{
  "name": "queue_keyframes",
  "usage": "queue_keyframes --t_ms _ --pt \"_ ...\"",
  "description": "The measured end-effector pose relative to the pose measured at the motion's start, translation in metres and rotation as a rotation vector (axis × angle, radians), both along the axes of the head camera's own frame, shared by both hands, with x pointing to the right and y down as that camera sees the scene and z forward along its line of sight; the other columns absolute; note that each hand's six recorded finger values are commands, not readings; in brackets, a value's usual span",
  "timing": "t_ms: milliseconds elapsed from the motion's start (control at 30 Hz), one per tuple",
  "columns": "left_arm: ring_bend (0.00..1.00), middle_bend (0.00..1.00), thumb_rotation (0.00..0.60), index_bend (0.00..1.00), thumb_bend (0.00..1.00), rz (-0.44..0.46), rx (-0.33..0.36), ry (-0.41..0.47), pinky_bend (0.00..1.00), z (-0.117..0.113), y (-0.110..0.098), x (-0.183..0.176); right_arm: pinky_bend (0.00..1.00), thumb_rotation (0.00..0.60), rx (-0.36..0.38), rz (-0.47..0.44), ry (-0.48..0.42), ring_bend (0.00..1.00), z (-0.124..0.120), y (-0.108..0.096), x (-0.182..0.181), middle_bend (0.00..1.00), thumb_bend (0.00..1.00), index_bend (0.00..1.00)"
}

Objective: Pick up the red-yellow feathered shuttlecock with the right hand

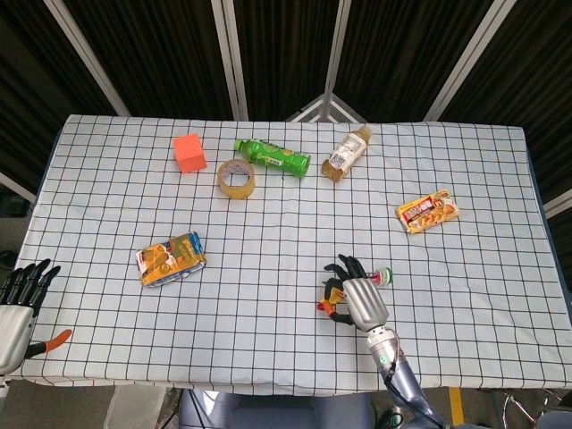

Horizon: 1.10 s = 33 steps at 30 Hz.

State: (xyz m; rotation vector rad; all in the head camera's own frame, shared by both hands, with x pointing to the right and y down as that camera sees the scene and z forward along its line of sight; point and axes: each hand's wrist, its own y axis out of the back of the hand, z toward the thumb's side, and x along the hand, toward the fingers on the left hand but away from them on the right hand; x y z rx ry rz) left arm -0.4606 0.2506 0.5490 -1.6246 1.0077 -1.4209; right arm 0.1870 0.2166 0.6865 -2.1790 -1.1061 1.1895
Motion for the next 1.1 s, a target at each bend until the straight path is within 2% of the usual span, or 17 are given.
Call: queue_keyframes --t_ms 133,267,500,567,733,1100 --pt "0.0 0.0 0.6 0.0 0.0 0.0 -0.001 0.0 0.0 0.0 0.0 0.0 0.0 0.6 0.01 0.008 -0.019 0.0 -0.006 -0.004 -0.002 0.25 0.56 0.67" --pt "0.0 0.0 0.6 0.0 0.0 0.0 -0.002 -0.002 0.0 0.0 0.0 0.0 0.0 0.6 0.053 0.008 -0.033 0.0 -0.02 -0.015 -0.003 0.25 0.56 0.67" --pt "0.0 0.0 0.6 0.0 0.0 0.003 -0.001 -0.007 0.0 0.001 0.0 0.001 0.0 0.6 0.185 0.035 -0.005 0.0 -0.054 -0.055 0.009 0.25 0.56 0.67" --pt "0.0 0.0 0.6 0.0 0.0 0.005 -0.001 -0.009 0.0 0.001 0.001 0.001 0.0 0.6 0.203 0.048 0.012 0.0 -0.06 -0.064 0.016 0.25 0.56 0.67" --pt "0.0 0.0 0.6 0.0 0.0 0.005 -0.005 -0.012 0.0 0.002 0.001 0.001 0.0 0.6 0.208 0.095 0.061 0.0 -0.065 -0.08 0.037 0.25 0.56 0.67" --pt "0.0 0.0 0.6 0.0 0.0 0.003 -0.006 -0.015 0.0 0.003 0.001 0.001 0.0 0.6 0.21 0.154 0.152 0.0 -0.062 -0.089 0.075 0.25 0.56 0.67"
